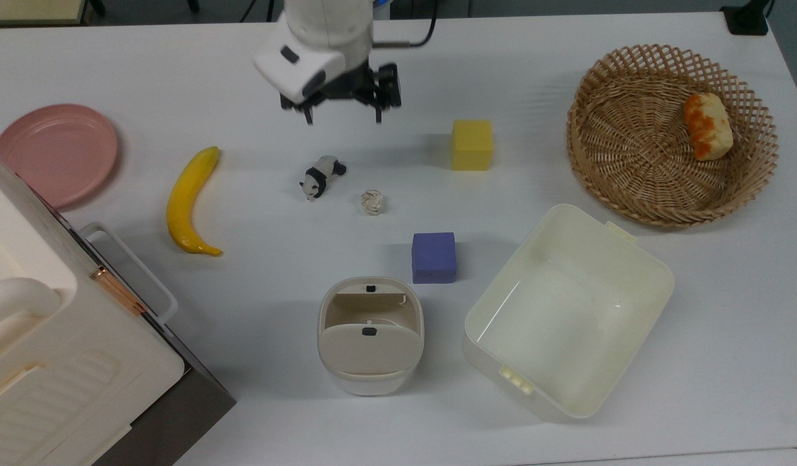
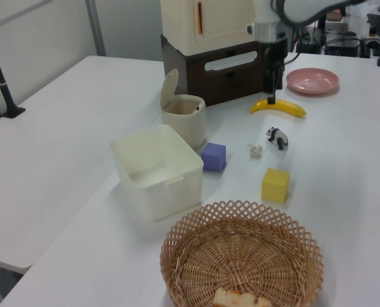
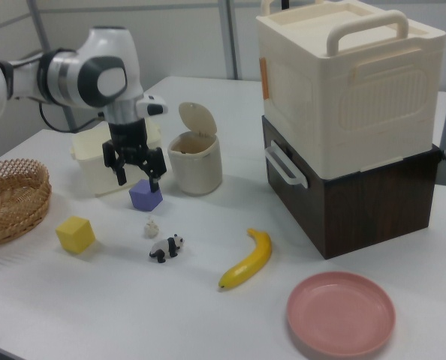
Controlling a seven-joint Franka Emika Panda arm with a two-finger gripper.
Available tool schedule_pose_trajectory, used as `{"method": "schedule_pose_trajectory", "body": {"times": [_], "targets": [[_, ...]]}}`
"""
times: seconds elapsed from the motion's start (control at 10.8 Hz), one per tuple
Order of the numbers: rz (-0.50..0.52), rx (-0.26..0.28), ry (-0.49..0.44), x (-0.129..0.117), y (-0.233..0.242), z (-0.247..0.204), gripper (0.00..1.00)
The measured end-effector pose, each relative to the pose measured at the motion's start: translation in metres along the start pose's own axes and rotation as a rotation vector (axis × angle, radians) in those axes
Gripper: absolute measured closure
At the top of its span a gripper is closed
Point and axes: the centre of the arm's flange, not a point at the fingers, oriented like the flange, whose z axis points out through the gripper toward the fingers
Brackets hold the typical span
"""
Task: Grab it up and put it in the trash
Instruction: 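Lower the gripper over the white paper ball beside the panda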
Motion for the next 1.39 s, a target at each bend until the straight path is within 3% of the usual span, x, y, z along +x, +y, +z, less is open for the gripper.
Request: {"method": "schedule_pose_trajectory", "body": {"times": [0.65,0.93,1.02,1.39], "targets": [[-0.083,-0.033,0.012,0.042,-0.05,0.112,0.17],[-0.106,-0.063,-0.008,0.045,-0.054,0.131,0.34],[-0.116,-0.064,-0.012,0.045,-0.054,0.133,0.49],[-0.138,-0.064,-0.016,0.045,-0.054,0.135,0.59]]}}
